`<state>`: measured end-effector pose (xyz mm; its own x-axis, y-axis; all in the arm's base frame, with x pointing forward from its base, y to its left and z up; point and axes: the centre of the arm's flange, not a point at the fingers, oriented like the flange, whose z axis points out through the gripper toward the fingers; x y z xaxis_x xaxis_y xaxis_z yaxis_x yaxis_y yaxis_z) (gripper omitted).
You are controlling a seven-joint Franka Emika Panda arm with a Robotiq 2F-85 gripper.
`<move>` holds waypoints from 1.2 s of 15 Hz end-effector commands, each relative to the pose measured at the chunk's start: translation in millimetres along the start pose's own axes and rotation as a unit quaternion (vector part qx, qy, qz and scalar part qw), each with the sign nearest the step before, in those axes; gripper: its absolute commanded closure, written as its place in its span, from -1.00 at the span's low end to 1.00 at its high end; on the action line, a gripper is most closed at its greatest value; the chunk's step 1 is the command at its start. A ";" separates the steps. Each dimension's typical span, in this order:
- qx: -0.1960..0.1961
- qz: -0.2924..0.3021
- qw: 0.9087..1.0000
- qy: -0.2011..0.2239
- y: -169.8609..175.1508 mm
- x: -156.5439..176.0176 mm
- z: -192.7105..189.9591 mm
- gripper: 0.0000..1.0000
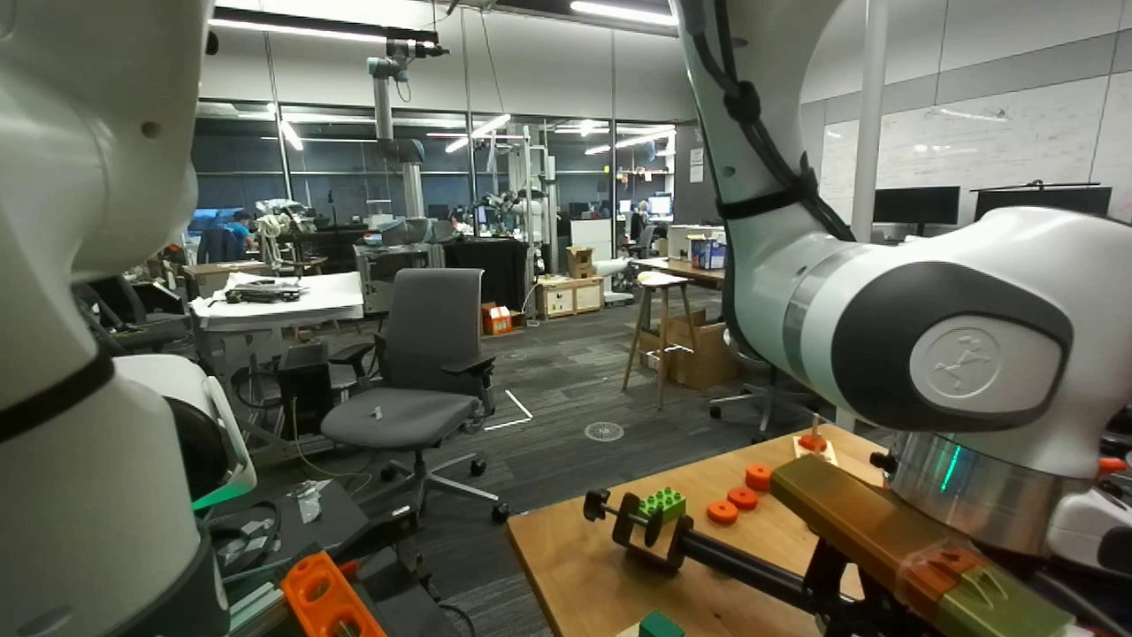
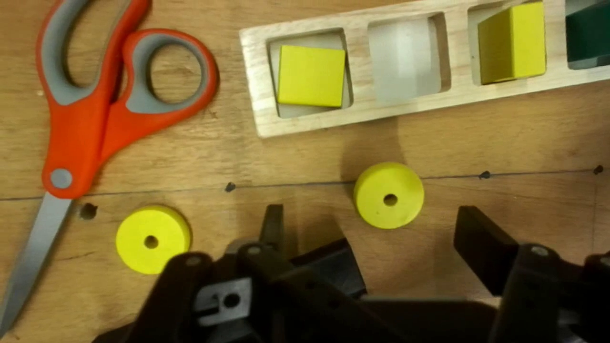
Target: Pick up the yellow object from the wooden object and put it on the table
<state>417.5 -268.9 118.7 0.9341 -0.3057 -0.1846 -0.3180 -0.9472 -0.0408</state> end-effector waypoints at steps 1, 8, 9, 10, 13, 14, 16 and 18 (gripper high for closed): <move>0.014 -0.001 1.000 0.008 1.9 -5.3 -0.9 -1.00; -0.026 0.001 1.000 0.015 -33.8 -23.6 -79.0 -1.00; -0.029 0.001 0.999 0.018 -42.4 -29.7 -97.3 -1.00; -0.034 0.000 0.999 0.021 -50.2 -34.7 -111.5 -1.00; -0.042 -0.002 0.999 0.018 -77.6 -57.9 -156.3 -1.00; -0.045 -0.004 0.999 0.013 -87.1 -68.2 -169.9 -1.00; -0.049 -0.017 0.999 0.005 -103.4 -93.4 -194.8 -1.00; -0.046 -0.040 0.998 0.003 -117.0 -119.6 -219.1 -1.00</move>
<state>413.9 -176.4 305.5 0.9439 -0.2682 -0.1927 -0.2653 -0.9633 0.0411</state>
